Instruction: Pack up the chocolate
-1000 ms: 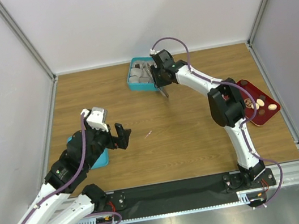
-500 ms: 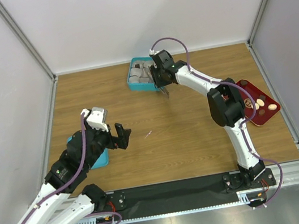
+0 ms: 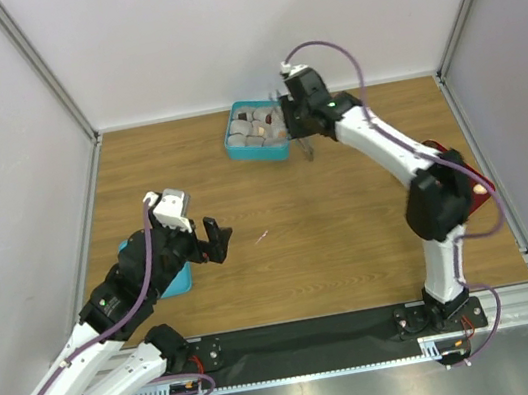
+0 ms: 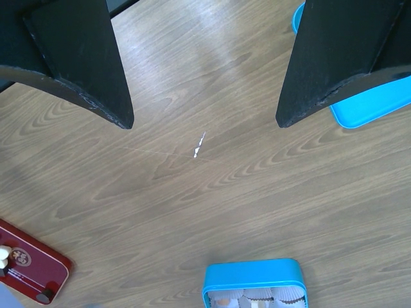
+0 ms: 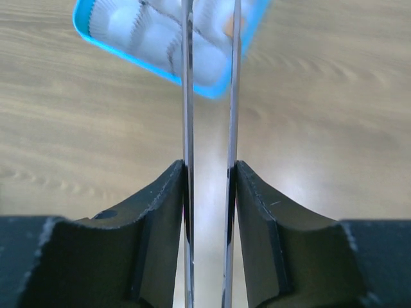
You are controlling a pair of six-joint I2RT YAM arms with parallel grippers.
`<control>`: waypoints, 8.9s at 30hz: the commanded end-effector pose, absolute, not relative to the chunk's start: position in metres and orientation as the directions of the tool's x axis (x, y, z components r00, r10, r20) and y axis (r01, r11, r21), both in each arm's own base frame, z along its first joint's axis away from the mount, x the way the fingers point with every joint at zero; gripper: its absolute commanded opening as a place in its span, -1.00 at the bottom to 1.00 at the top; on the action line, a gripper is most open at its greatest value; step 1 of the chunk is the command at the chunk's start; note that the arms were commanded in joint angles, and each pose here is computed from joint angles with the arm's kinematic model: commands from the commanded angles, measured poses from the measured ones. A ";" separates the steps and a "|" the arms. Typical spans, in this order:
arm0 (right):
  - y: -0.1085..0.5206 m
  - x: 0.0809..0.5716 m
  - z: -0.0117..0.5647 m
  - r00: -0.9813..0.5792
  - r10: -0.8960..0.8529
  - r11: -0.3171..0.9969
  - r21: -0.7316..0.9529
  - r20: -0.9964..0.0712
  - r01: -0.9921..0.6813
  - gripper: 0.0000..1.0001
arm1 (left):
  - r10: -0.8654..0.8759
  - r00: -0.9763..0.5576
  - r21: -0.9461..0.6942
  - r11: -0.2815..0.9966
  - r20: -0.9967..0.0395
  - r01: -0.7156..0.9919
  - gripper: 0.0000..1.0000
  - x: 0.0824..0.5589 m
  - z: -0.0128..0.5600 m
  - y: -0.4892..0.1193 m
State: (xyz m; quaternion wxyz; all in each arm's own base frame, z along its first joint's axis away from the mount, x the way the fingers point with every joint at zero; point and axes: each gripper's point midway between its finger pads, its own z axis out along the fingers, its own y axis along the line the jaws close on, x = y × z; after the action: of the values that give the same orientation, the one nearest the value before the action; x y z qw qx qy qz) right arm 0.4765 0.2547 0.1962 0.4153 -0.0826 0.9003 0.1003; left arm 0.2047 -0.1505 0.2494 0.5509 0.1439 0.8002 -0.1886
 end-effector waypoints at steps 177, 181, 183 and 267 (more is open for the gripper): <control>0.343 0.528 0.168 -0.491 -0.067 0.894 0.167 -0.868 -0.416 -0.08 | -0.069 -0.255 -0.169 0.903 -0.965 0.395 0.99 0.204 0.277 -0.132; 0.338 0.525 0.193 -0.446 -0.059 0.895 0.151 -0.893 -0.419 -0.10 | -0.070 -0.254 -0.170 0.902 -0.965 0.398 1.00 0.203 0.277 -0.133; 0.330 0.520 0.212 -0.413 -0.045 0.896 0.147 -0.909 -0.420 -0.11 | -0.071 -0.254 -0.171 0.901 -0.965 0.399 1.00 0.204 0.277 -0.133; -0.063 0.255 0.121 -0.625 0.564 0.758 0.040 -0.539 0.651 -0.08 | -0.032 -0.351 -0.193 0.880 -0.936 0.434 1.00 0.205 0.252 -0.153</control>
State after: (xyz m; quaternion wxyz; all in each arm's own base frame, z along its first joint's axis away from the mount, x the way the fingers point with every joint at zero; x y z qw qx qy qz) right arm 0.2439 -0.0613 0.1187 0.2501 0.3432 0.9012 -0.0865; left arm 0.2031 -0.1554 0.2512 0.5522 0.1366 0.7947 -0.2119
